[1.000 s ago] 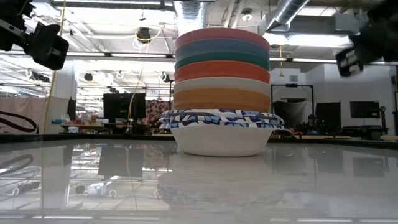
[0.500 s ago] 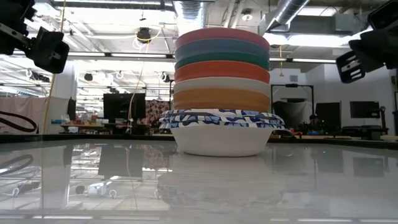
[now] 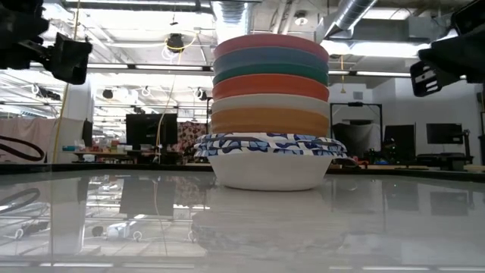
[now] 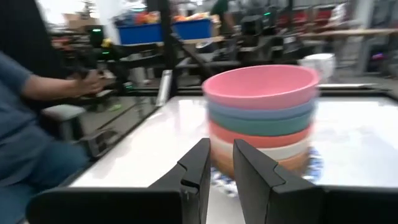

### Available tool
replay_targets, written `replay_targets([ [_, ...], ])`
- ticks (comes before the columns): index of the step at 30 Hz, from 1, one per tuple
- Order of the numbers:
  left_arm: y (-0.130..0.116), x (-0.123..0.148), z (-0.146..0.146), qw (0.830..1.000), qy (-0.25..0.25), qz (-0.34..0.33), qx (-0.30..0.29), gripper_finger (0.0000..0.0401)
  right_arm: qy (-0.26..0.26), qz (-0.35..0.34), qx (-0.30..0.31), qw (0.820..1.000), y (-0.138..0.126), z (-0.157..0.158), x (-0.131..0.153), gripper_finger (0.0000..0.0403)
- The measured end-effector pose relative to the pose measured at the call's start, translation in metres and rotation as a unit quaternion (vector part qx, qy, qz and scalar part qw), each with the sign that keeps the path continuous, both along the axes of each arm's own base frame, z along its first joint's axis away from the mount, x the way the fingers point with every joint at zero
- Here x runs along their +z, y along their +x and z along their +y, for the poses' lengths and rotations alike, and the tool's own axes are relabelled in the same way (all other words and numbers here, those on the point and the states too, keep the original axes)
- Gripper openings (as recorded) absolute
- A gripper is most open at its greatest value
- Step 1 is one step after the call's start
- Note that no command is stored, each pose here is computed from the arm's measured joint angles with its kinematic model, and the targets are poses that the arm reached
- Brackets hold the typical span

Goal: Nest bowls inside each other
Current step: Return to Home Position

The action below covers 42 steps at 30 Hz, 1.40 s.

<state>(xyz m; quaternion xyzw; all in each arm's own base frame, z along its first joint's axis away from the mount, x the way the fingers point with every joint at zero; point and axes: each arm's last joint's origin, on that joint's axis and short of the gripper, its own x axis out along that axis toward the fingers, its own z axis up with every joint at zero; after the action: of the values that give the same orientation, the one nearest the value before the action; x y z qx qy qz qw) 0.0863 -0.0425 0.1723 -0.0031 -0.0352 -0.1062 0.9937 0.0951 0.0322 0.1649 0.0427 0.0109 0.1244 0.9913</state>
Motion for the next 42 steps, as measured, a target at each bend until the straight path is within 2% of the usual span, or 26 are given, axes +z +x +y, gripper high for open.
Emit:
replay_targets([
  [12,0.009,-0.004,0.021,0.999,0.015,0.014,0.026,0.0251,-0.022,-0.011,-0.076,0.997,0.003,-0.011,0.001,0.009],
  [17,0.011,-0.004,0.031,0.998,0.016,0.019,0.059,0.0251,-0.049,-0.031,-0.104,0.993,0.004,-0.016,0.004,0.009],
  [22,0.011,-0.005,0.039,0.995,0.014,0.021,0.093,0.0251,-0.055,-0.018,-0.129,0.99,0.005,-0.022,0.002,0.009],
  [28,0.011,-0.005,0.043,0.994,0.013,0.021,0.11,0.0251,-0.071,-0.017,-0.159,0.985,0.005,-0.029,0.002,0.009],
  [31,0.011,-0.004,0.044,0.994,0.017,0.017,0.104,0.0251,-0.073,-0.015,-0.155,0.985,0.005,-0.031,0.001,0.009],
  [36,0.011,-0.004,0.045,0.994,0.022,0.015,0.105,0.0251,-0.073,-0.014,-0.107,0.992,0.005,-0.033,0.0,0.009],
  [42,0.011,-0.004,0.049,0.992,0.022,0.015,0.125,0.0251,-0.065,-0.004,-0.128,0.99,0.006,-0.038,-0.001,0.009],
])
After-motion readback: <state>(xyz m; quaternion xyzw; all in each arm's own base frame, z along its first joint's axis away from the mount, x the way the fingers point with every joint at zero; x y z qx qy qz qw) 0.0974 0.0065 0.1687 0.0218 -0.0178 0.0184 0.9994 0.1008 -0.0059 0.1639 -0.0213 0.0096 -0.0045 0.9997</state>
